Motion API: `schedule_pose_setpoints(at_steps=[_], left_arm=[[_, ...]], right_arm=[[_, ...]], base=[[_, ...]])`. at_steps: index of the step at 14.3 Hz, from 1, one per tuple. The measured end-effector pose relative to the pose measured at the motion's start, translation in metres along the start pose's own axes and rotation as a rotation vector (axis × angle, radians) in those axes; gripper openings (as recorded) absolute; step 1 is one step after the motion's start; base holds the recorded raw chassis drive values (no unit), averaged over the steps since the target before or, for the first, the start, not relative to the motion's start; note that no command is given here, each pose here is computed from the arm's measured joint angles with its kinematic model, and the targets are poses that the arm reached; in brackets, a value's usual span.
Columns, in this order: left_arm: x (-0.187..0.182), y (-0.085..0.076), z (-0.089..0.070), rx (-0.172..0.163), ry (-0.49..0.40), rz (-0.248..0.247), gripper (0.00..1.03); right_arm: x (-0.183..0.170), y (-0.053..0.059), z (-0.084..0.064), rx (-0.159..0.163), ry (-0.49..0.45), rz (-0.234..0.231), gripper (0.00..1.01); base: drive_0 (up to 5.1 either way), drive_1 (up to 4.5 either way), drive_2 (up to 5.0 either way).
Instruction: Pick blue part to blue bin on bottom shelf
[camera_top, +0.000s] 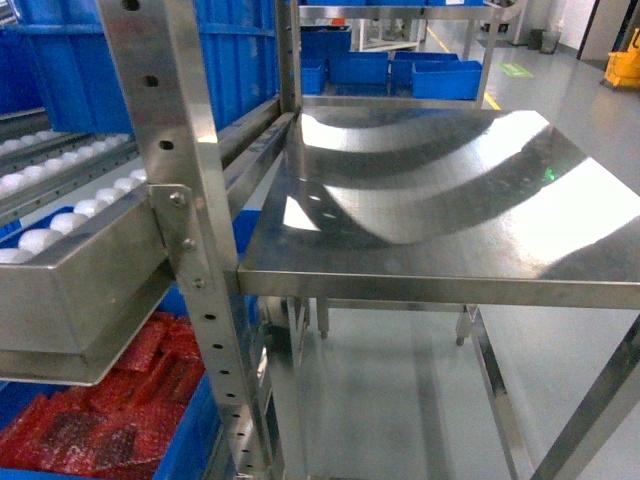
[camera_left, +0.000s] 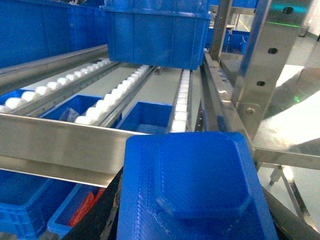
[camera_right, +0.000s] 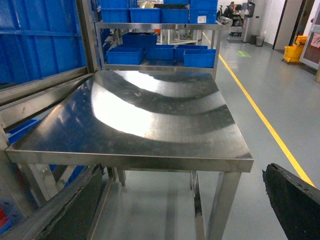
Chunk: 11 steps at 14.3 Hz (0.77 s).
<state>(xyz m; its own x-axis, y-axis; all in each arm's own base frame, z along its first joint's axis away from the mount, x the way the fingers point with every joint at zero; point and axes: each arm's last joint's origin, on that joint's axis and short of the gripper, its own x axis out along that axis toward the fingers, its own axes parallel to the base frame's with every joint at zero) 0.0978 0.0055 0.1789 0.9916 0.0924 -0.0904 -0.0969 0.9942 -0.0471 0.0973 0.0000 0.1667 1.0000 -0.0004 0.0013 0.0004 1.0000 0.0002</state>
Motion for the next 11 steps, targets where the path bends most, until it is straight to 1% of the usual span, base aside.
schedule_pose_setpoints(at_steps=[11], left_arm=[[0.0000, 0.0000, 0.0001, 0.000, -0.001, -0.001, 0.43]], right_arm=[[0.0000, 0.0000, -0.0001, 0.000, 0.002, 0.000, 0.98]], base=[[-5.0, 2.38, 2.4]])
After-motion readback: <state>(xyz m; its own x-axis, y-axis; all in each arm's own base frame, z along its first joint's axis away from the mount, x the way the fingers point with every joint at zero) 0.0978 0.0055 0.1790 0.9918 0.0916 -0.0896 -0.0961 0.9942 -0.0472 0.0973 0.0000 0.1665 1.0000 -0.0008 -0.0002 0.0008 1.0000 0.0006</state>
